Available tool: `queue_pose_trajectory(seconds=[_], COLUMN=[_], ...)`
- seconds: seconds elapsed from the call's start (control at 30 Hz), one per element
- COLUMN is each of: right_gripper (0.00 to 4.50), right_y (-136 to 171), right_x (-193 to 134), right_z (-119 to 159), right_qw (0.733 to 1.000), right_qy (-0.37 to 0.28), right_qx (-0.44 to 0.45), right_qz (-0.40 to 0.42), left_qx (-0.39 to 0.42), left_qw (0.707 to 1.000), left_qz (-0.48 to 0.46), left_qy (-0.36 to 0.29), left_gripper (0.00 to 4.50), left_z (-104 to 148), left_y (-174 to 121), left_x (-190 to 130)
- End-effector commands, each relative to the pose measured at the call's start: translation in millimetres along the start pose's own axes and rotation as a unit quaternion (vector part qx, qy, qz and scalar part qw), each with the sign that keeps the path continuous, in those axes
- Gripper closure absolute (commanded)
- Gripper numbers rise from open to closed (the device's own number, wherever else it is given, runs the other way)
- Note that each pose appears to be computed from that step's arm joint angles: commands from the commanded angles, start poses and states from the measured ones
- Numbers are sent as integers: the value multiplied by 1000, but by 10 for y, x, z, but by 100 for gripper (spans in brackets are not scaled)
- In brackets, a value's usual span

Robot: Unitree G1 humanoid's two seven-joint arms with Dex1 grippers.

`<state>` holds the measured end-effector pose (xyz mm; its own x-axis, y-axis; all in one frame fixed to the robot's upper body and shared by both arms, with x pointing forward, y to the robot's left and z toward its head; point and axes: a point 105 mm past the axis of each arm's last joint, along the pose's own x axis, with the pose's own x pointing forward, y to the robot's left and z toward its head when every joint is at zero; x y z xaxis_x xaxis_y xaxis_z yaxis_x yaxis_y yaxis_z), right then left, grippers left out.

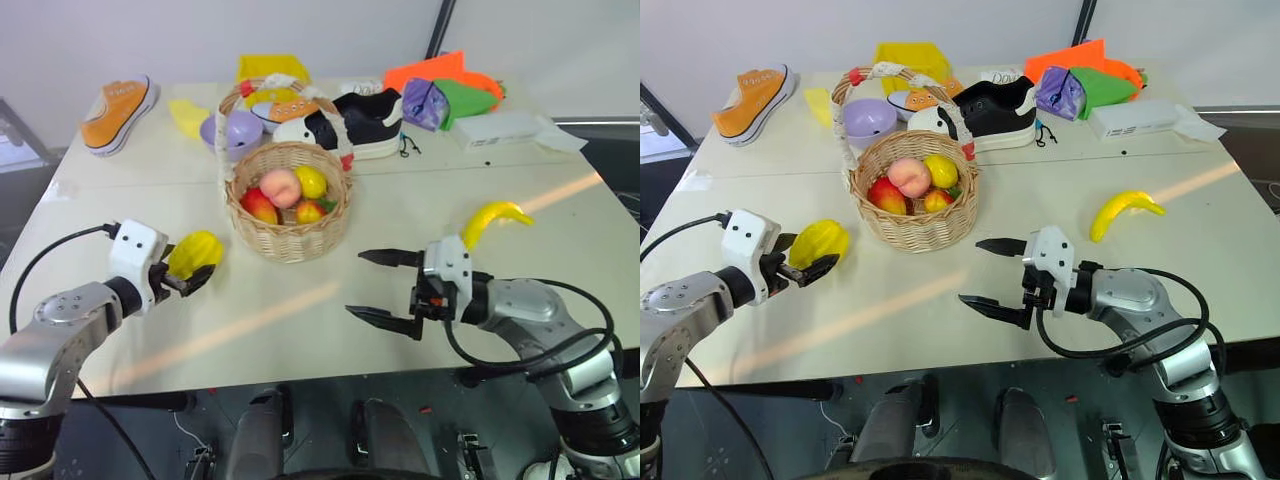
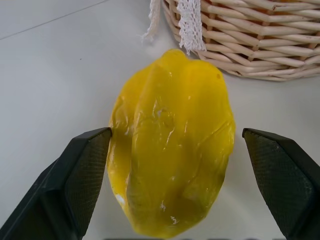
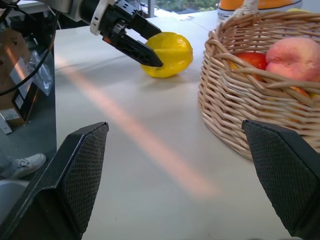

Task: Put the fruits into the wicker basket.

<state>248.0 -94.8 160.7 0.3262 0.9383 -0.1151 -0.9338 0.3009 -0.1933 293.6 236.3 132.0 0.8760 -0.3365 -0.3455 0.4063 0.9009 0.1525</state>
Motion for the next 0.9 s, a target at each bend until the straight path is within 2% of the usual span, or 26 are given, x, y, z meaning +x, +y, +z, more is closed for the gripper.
queue_pose_trajectory(seconds=[0.03,0.07,0.27,0.37,0.43,0.53,0.67,0.77,0.9], right_gripper=[0,0,0,0,0,0,0,0,0], right_y=[20,17,3,4,0,-24,-88,-150,-212], right_x=[35,35,36,37,29,7,-9,-6,3], right_z=[102,104,111,115,119,124,144,181,229], right_qw=[1000,1000,1000,999,999,999,999,999,998], right_qy=[-13,-13,-12,-12,-11,-9,-6,-8,-11], right_qx=[-22,-23,-29,-31,-33,-37,-44,-51,-60], right_qz=[6,6,3,2,1,-2,-4,-7,-15], left_qx=[2,2,4,-7,-21,-25,6,31,78], left_qw=[1000,1000,1000,998,994,987,976,971,970], left_qz=[-6,-5,8,35,43,16,-93,-121,-116], left_qy=[-5,-6,-28,-61,-95,-160,-196,-205,-197], left_gripper=[182,222,222,222,222,222,222,222,222], left_z=[14,16,79,174,283,585,943,1146,1383], left_y=[-24,-22,35,148,205,170,-186,-369,-534], left_x=[2,-3,-65,-161,-257,-468,-620,-477,75])
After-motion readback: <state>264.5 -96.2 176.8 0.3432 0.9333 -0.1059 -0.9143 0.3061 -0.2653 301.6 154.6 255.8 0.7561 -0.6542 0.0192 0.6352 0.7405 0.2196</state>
